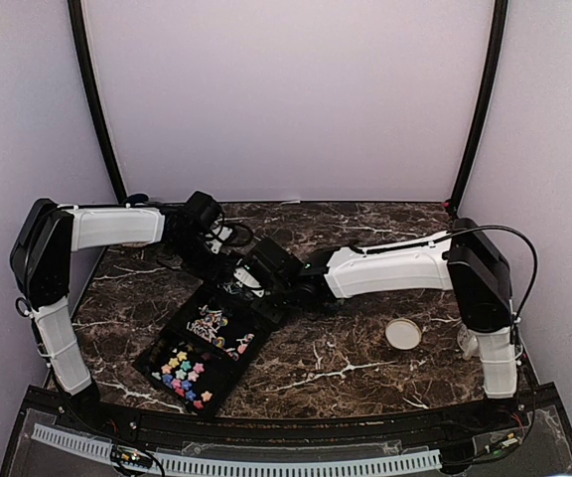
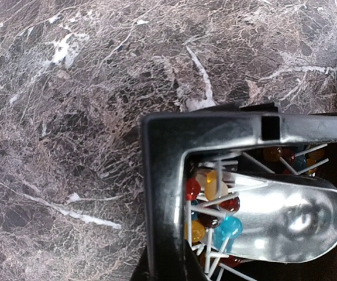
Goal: Pack the candies
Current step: Scoop the fake candies from the storage box.
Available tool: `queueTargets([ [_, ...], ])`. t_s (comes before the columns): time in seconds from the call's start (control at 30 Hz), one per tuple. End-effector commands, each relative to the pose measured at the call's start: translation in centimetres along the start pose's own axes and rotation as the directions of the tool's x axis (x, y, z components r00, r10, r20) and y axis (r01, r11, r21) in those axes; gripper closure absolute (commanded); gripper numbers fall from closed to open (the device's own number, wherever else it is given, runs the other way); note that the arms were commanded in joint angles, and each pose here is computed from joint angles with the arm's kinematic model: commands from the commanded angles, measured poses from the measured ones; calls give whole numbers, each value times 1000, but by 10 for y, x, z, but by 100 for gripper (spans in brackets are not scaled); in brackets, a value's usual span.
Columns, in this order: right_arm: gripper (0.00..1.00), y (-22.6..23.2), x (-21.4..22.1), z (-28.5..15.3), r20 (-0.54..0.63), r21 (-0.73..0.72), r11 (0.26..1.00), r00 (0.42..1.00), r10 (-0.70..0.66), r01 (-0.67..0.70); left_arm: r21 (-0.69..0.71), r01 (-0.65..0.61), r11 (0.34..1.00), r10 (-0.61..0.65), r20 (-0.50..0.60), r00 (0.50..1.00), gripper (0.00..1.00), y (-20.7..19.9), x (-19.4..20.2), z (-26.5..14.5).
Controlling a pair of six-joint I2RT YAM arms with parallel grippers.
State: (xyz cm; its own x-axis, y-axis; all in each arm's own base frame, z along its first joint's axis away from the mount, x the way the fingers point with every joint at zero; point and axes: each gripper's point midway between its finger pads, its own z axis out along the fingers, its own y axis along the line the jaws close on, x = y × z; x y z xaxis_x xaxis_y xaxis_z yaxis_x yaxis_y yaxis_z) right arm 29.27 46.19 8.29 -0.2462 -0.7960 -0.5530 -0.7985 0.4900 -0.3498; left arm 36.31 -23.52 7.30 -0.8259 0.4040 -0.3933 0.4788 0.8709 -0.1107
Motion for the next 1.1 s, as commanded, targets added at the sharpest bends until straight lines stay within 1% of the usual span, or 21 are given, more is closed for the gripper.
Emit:
queueTargets([
  [0.0, 100, -8, 13, 5, 38, 2, 997, 996, 81, -81, 102, -67, 993, 49, 162, 985, 100, -32, -40, -33],
  [0.17, 100, -17, 19, -1, 139, -9, 990, 980, 144, -144, 98, -56, 994, 41, 157, 987, 100, -29, -39, -33],
  [0.2, 100, -16, 18, -2, 164, -32, 986, 973, 164, -161, 98, -55, 994, 39, 156, 987, 100, -29, -39, -32],
  [0.43, 100, -22, 19, -8, 233, -42, 978, 950, 206, -202, 88, -46, 995, 33, 145, 989, 100, -25, -38, -29],
  [0.53, 100, -27, 14, -15, 281, -45, 974, 933, 224, -221, 86, -41, 995, 29, 139, 990, 100, -24, -37, -28],
  [0.63, 100, -28, 23, -17, 293, -44, 972, 927, 234, -231, 85, -38, 996, 26, 136, 990, 100, -23, -36, -28],
  [1.07, 100, -37, 19, -41, 375, -46, 969, 895, 242, -243, 73, -22, 997, 12, 129, 992, 100, -18, -35, -27],
])
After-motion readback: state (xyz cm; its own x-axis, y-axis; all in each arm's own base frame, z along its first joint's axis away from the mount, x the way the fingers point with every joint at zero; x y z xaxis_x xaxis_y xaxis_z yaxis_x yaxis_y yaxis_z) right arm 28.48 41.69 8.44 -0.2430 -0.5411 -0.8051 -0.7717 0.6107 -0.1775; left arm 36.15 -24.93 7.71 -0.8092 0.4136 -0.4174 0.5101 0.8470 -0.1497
